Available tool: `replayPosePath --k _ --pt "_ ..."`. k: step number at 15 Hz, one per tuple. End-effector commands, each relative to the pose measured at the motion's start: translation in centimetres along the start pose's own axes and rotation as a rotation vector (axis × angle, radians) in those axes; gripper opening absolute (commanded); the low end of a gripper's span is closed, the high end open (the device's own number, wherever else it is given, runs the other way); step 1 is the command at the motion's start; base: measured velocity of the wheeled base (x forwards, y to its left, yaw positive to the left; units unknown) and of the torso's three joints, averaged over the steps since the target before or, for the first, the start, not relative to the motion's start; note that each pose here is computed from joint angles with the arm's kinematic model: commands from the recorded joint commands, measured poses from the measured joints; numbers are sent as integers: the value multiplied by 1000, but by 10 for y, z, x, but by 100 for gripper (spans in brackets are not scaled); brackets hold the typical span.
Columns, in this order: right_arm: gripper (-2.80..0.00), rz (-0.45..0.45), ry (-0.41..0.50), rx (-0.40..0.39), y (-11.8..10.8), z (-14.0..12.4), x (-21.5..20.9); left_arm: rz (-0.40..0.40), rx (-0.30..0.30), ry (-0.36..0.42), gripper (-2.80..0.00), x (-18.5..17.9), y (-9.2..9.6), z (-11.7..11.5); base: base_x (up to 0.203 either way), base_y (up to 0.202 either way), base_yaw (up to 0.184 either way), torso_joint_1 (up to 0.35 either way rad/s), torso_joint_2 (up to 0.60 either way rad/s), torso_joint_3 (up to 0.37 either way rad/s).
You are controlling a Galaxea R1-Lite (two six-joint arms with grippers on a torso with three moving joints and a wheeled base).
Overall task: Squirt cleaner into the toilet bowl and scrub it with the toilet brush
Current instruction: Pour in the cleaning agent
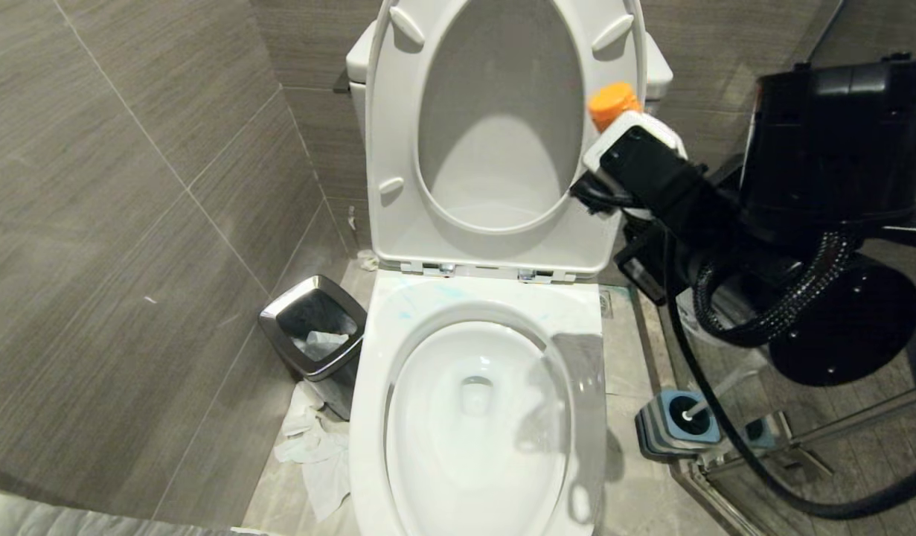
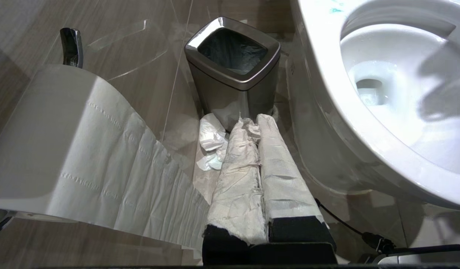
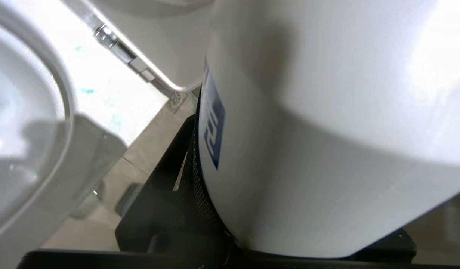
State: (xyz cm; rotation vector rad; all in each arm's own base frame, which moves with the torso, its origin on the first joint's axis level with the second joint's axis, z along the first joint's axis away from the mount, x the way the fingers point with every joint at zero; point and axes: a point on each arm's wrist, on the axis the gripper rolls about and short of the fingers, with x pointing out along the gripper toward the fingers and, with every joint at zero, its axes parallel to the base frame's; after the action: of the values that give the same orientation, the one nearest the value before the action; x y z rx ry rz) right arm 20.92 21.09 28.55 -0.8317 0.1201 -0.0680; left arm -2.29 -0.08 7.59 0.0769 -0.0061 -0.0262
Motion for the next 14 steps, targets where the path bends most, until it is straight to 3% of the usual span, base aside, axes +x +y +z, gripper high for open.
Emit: replayPosePath --k 1,5,10,14 --pt "-280 20 -2 -88 18 5 -3 0 1 8 -280 1 0 -2 0 0 0 0 0 0" --pt "-280 1 -30 -360 28 12 0 0 1 8 -280 1 0 -2 0 0 0 0 0 0" --pt "-280 -72 -66 -600 27 19 3 0 1 8 -280 1 0 -2 0 0 0 0 0 0" --pt "-280 -73 -57 -774 22 4 -6 0 1 8 -280 1 0 -2 0 0 0 0 0 0"
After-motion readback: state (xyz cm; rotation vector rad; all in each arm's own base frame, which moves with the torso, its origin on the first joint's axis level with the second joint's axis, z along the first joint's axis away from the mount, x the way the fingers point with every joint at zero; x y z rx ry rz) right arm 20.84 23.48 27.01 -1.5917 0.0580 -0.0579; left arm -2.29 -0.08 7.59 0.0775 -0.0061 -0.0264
